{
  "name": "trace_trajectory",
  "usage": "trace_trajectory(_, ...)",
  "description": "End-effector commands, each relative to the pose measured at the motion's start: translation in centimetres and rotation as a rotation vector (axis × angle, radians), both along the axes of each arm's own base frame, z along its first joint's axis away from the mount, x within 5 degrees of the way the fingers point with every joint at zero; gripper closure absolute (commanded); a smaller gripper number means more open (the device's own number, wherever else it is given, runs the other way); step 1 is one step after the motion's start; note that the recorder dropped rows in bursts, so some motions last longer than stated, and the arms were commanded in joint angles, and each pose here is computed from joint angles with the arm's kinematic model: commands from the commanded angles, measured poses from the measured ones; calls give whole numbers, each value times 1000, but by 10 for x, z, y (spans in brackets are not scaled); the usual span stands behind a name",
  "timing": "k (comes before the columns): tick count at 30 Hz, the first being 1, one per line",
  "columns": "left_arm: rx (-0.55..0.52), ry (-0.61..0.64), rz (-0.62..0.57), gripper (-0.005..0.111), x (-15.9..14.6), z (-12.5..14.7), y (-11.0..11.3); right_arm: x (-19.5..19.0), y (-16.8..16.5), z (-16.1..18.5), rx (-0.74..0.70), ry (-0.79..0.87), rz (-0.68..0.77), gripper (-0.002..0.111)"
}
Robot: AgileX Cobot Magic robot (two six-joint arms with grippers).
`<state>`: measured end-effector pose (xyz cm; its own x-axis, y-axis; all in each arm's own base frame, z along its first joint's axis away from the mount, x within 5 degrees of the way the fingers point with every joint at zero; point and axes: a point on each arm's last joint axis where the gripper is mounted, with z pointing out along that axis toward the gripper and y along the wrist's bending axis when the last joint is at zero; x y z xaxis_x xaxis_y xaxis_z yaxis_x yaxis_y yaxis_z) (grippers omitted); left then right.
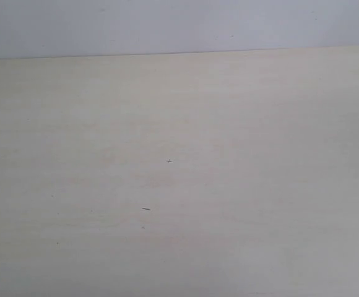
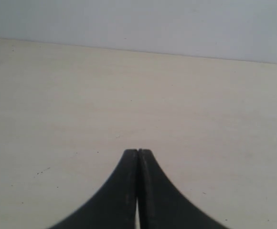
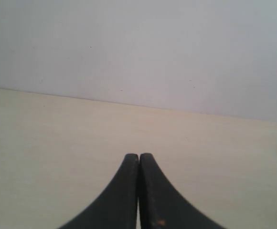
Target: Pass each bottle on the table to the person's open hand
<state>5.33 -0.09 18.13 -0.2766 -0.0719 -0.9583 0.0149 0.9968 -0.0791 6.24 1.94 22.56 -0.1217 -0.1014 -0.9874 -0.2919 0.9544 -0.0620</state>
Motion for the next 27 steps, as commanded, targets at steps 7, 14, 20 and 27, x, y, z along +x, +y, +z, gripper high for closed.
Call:
trace_trajectory(7, -4, -15, 0, 107, 2, 1, 0, 0, -1, 1, 0, -13, -6, 108)
trace_trajectory(14, -4, -15, 0, 107, 2, 1, 0, 0, -1, 1, 0, -13, -6, 108)
trace_trajectory(20, -4, -15, 0, 107, 2, 1, 0, 0, -1, -1, -1, -10, -6, 108)
trace_trajectory(27, -4, -15, 0, 107, 2, 1, 0, 1, 0, -23, -26, 52, -6, 108)
